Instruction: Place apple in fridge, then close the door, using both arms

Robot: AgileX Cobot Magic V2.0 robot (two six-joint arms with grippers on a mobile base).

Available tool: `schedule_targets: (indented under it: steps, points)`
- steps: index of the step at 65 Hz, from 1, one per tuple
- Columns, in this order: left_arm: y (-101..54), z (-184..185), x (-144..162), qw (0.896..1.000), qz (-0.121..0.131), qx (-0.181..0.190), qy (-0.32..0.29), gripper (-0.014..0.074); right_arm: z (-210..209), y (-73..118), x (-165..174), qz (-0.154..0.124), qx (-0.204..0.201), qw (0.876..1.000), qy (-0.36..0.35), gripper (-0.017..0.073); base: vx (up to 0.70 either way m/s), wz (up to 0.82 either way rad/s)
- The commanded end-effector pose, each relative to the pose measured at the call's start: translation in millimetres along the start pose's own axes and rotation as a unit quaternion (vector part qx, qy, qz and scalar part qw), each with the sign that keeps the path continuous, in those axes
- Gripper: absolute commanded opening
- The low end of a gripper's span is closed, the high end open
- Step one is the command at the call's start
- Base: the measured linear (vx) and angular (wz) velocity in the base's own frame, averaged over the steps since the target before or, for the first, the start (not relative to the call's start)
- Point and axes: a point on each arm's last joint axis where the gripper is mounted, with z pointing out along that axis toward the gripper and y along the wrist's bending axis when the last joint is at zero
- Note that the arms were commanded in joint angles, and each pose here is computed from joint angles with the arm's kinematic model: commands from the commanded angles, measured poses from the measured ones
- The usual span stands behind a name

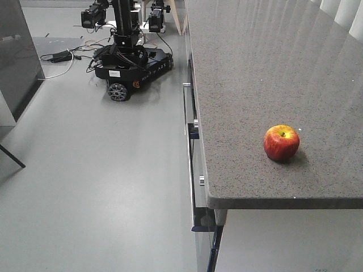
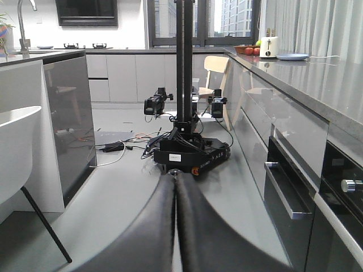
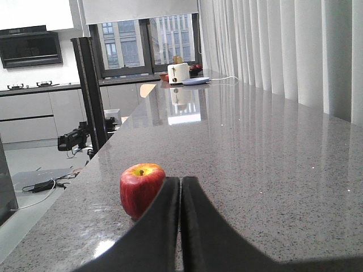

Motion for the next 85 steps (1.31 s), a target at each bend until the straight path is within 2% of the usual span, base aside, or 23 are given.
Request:
schedule_targets:
  steps: [1, 73, 79, 85]
  points:
    - [-1.4, -0.6, 0.1, 0.999, -0.006, 0.011, -0.031, -0.0006, -1.2, 1.4, -7.0, -0.006, -0.007, 0.999, -0.042, -0.0005, 0.00, 0.00]
    - [-1.4, -0.6, 0.1, 0.999, -0.006, 0.011, -0.031, -0.0006, -1.2, 1.6, -7.7, -0.006, -0.008, 0.999, -0.044, -0.0005, 0.00, 0.00]
    - [-1.4, -0.6, 0.1, 0.999, -0.006, 0.011, -0.031, -0.0006, -1.5, 2.0, -9.8, 0.009, -0.011, 0.998, -0.055, -0.0005, 0.00, 0.00]
    - [-1.4, -0.6, 0.1, 0.999, -0.006, 0.011, -0.031, -0.0006, -2.4, 3.5, -16.3, 0.039, -0.021, 0.995, -0.086, -0.0005, 0.00, 0.00]
